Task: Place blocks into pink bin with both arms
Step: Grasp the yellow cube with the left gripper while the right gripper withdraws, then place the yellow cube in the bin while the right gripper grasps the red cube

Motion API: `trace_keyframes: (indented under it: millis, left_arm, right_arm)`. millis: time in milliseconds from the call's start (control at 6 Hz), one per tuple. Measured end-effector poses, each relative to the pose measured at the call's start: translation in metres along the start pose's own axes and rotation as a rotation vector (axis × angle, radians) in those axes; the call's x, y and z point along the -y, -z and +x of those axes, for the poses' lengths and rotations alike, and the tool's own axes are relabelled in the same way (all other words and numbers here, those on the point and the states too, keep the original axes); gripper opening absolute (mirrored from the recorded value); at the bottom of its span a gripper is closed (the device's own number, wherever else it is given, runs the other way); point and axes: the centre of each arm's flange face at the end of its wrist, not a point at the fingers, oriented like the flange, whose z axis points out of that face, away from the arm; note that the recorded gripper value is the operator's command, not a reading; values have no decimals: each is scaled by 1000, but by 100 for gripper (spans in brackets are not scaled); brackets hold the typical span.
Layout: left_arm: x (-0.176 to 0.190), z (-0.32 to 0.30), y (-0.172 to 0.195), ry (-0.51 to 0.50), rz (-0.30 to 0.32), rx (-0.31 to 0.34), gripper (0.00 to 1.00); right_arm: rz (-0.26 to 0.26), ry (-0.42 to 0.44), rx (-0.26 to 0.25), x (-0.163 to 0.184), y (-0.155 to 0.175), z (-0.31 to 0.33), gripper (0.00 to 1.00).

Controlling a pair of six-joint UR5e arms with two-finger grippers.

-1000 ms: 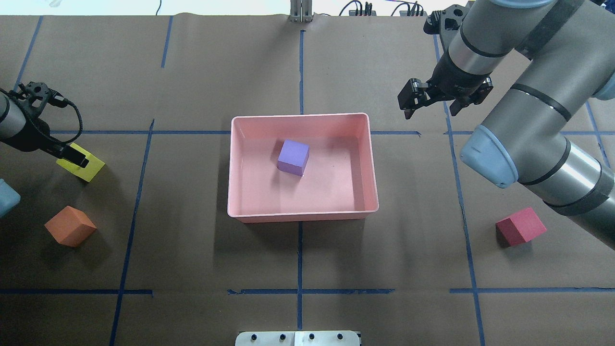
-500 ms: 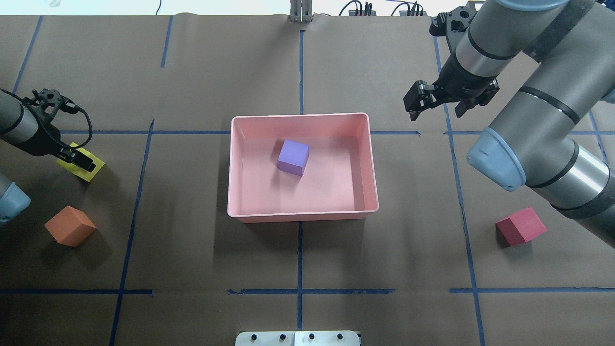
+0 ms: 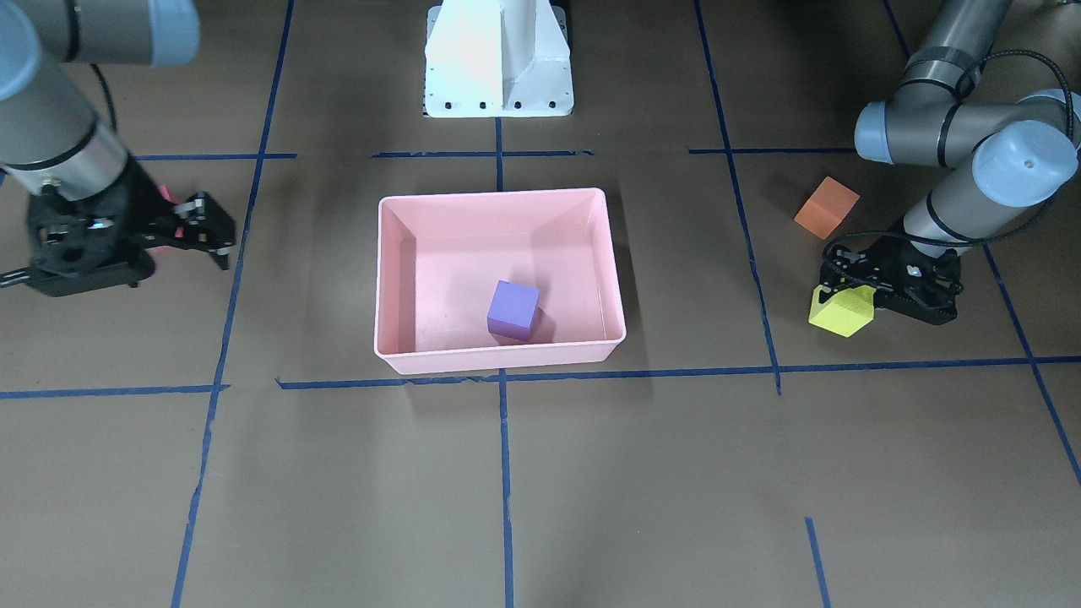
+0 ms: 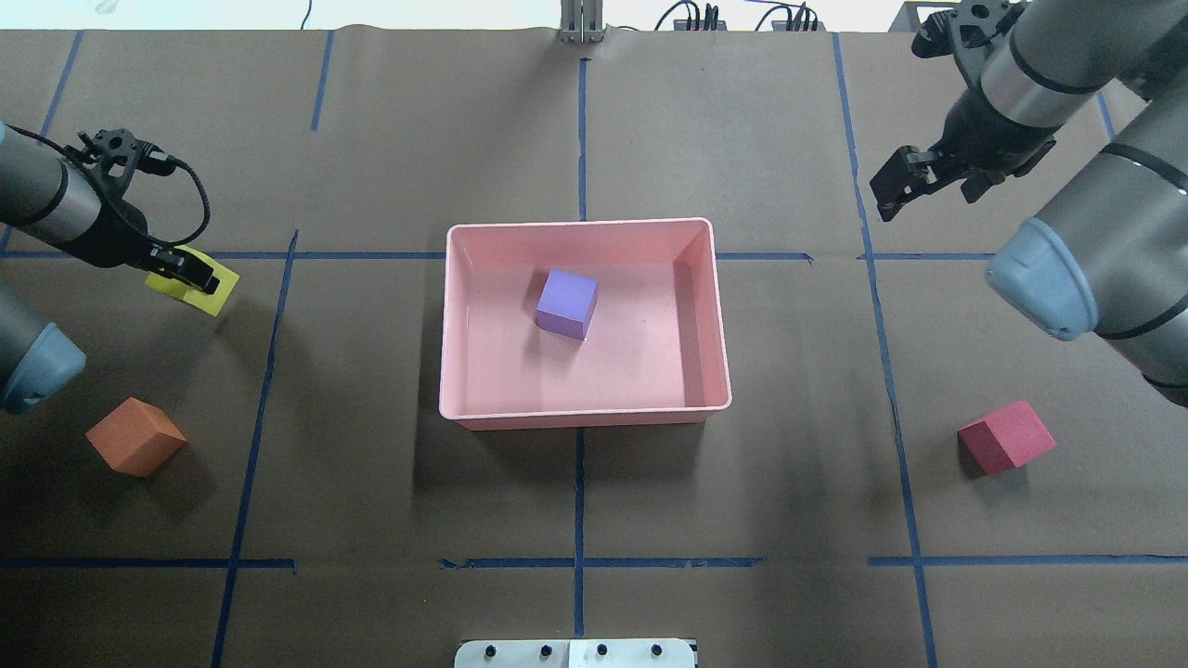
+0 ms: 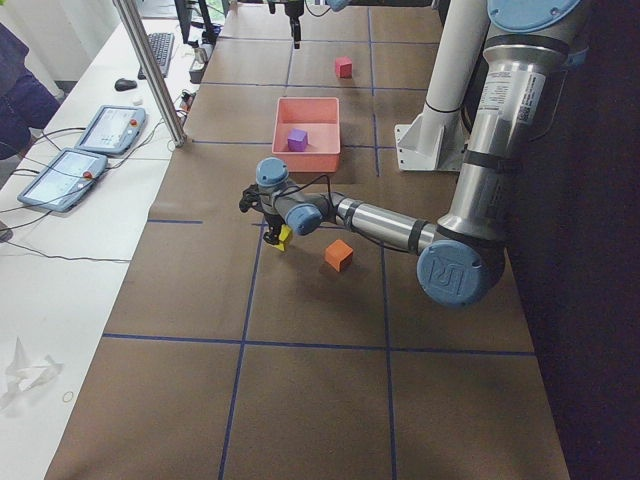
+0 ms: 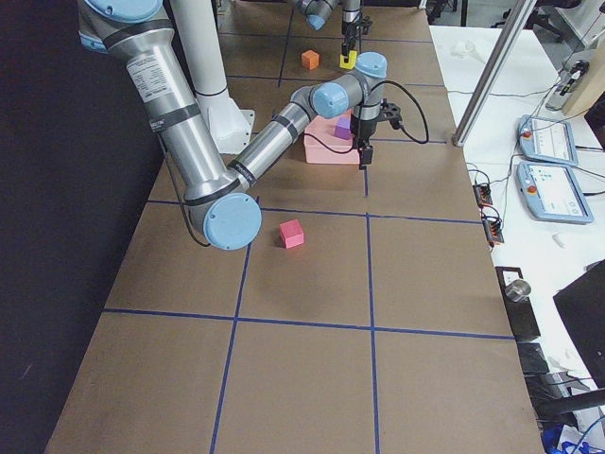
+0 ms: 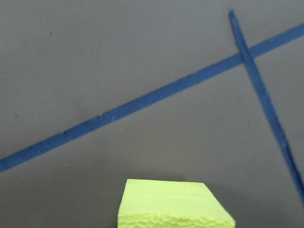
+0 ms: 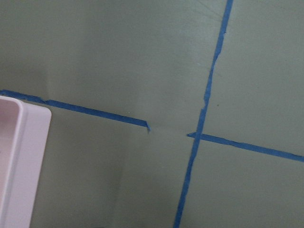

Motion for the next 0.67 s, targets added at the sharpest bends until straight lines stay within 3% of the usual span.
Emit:
trace_keyframes:
  millis: [333, 667]
  left_arm:
    - [58, 93, 53, 172, 48, -31, 25]
    - [73, 234, 89, 311, 30, -19, 25]
  right_arm:
    - [-28, 94, -11, -60, 3, 82, 100]
    - [-18, 139, -4, -126, -11, 125, 100]
